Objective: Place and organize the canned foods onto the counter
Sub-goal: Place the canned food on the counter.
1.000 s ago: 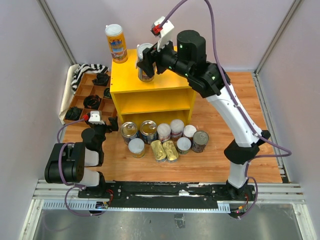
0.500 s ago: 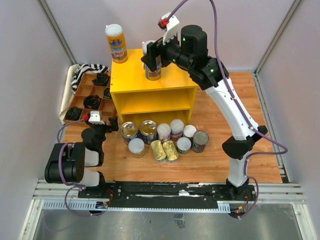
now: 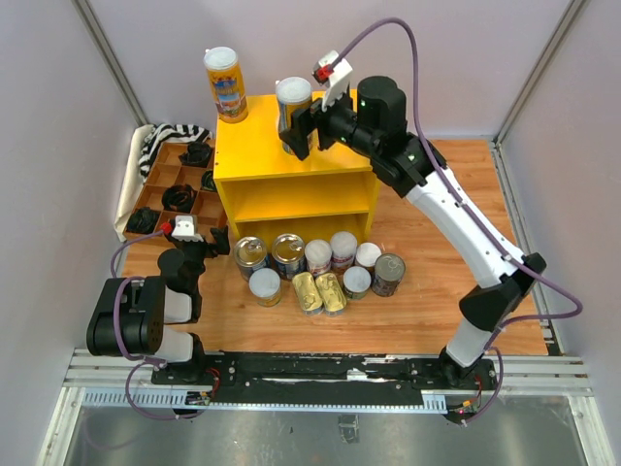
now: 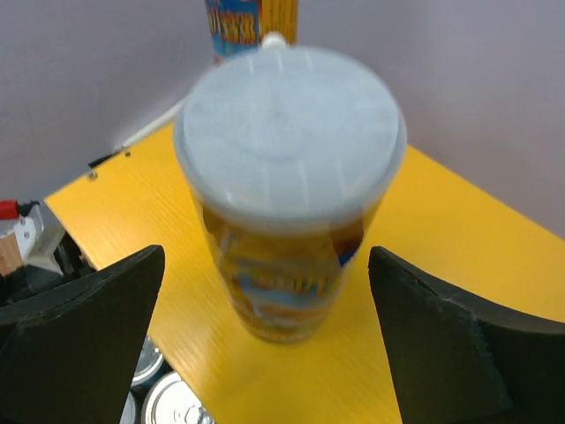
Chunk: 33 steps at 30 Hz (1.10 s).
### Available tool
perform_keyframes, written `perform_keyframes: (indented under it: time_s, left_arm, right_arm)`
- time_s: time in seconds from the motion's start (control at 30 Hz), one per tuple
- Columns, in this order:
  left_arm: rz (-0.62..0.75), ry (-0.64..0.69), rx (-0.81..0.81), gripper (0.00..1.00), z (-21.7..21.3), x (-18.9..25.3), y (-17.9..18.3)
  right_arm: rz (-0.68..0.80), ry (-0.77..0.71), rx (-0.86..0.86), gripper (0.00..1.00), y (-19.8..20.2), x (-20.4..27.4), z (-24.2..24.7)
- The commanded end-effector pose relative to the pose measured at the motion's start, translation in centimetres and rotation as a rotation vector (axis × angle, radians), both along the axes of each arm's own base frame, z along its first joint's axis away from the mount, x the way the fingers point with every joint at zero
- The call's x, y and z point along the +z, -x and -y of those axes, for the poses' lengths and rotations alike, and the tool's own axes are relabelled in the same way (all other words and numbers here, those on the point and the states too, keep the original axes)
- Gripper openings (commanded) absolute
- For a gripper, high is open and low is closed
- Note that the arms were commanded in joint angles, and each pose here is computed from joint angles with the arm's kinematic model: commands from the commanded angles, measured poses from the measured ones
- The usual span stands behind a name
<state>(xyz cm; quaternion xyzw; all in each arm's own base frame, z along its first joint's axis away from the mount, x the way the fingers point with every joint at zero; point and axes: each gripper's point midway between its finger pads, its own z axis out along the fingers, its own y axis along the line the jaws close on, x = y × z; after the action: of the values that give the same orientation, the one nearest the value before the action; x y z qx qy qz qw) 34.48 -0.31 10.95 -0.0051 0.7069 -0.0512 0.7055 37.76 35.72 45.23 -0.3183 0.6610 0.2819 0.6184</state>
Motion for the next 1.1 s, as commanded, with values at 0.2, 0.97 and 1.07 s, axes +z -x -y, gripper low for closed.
perform_keyframes:
  time_s: [0.2, 0.97, 1.07]
  left_arm:
    - [0.023, -0.019, -0.008, 1.00, 0.1, 0.6, -0.4]
    - [0.023, -0.019, -0.008, 1.00, 0.1, 0.6, -0.4]
    - [0.023, -0.019, -0.007, 1.00, 0.1, 0.6, -0.4]
  right_arm:
    - [0.086, -0.023, -0.085, 0.99, 0.1, -0.7, 2.9]
    - [0.083, -0.008, -0.065, 0.45, -2.3, -2.6, 0.8]
    - [0.078, -0.005, -0.056, 0.41, -3.0, -3.1, 0.0]
